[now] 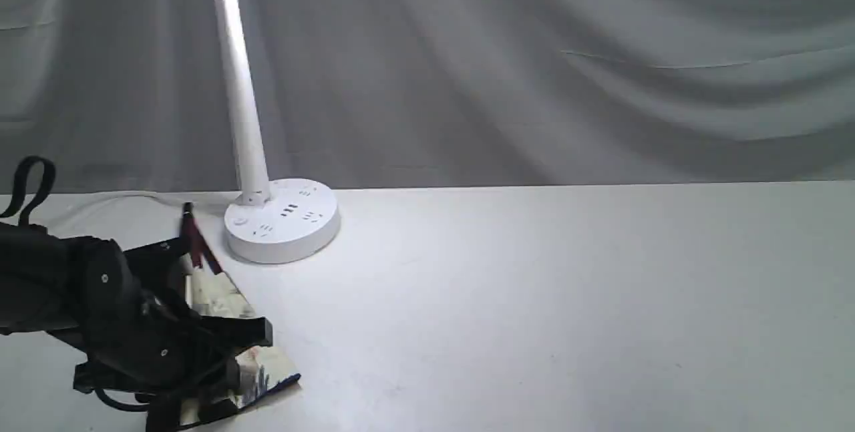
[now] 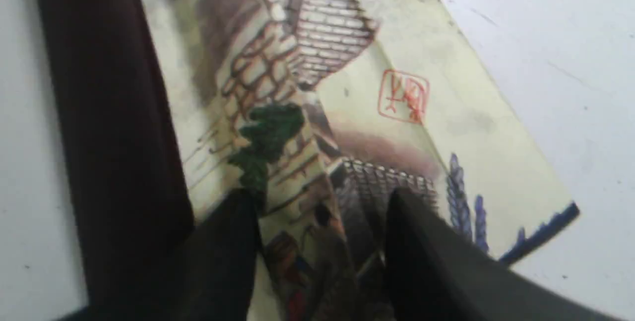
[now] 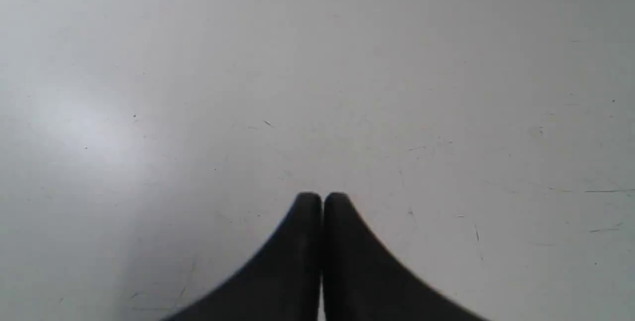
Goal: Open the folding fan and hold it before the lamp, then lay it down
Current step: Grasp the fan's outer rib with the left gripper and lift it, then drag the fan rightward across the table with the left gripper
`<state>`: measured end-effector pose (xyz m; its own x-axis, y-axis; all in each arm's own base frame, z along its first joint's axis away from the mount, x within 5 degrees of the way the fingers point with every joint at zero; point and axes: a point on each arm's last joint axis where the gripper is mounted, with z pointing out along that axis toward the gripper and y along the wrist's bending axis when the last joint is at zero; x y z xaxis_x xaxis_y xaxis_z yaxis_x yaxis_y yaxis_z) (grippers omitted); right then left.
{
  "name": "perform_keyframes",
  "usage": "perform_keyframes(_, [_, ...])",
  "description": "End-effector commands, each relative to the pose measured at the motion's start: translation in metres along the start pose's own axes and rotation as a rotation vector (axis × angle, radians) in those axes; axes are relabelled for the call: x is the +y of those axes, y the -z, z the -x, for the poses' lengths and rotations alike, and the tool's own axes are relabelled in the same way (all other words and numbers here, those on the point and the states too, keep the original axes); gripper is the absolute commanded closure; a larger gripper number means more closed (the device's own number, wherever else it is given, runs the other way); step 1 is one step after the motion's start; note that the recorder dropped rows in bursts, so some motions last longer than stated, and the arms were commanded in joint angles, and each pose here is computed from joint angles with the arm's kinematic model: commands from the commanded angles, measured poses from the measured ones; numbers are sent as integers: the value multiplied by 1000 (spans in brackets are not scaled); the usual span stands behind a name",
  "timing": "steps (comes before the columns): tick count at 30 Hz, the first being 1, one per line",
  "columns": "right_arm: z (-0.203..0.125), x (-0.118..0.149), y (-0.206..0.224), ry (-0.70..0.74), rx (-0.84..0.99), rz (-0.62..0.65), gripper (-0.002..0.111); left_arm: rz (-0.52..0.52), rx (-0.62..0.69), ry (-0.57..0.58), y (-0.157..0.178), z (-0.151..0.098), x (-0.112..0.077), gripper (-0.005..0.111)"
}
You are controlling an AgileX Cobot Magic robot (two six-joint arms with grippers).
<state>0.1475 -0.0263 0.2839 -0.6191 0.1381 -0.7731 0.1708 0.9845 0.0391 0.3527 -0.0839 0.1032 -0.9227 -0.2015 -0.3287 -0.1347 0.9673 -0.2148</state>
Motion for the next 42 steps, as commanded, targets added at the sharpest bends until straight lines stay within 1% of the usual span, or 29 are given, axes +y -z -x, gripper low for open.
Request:
perform_keyframes(1, [1, 0, 0, -1, -12, 2, 108, -11, 55, 2, -1, -10, -11, 79])
perform_keyframes(6, [1, 0, 0, -1, -12, 2, 108, -38, 112, 59, -1, -18, -21, 79])
perform_keyframes(12, [1, 0, 0, -1, -12, 2, 108, -51, 209, 126, 1, -26, -23, 79])
perform_keyframes(17, [1, 0, 0, -3, -11, 2, 108, -114, 287, 278, 3, -32, -31, 79])
perform_keyframes(19, [1, 0, 0, -3, -11, 2, 108, -134, 316, 315, 4, -34, -33, 79])
perform_keyframes(24, [1, 0, 0, -3, -11, 2, 108, -153, 399, 317, 7, -40, -36, 79])
perform_keyframes(29, [1, 0, 0, -3, -11, 2, 108, -204, 474, 401, 10, -44, -43, 79])
perform_keyframes(31, [1, 0, 0, -1, -11, 2, 108, -229, 486, 431, 11, -45, -46, 79])
perform_keyframes(35, [1, 0, 0, -1, -11, 2, 108, -271, 492, 436, 12, -50, -61, 79])
perform_keyframes(39, [1, 0, 0, -1, -11, 2, 108, -334, 451, 405, 11, -55, -80, 79])
perform_keyframes(42, [1, 0, 0, -1, -9, 2, 108, -383, 428, 409, 12, -55, -90, 79])
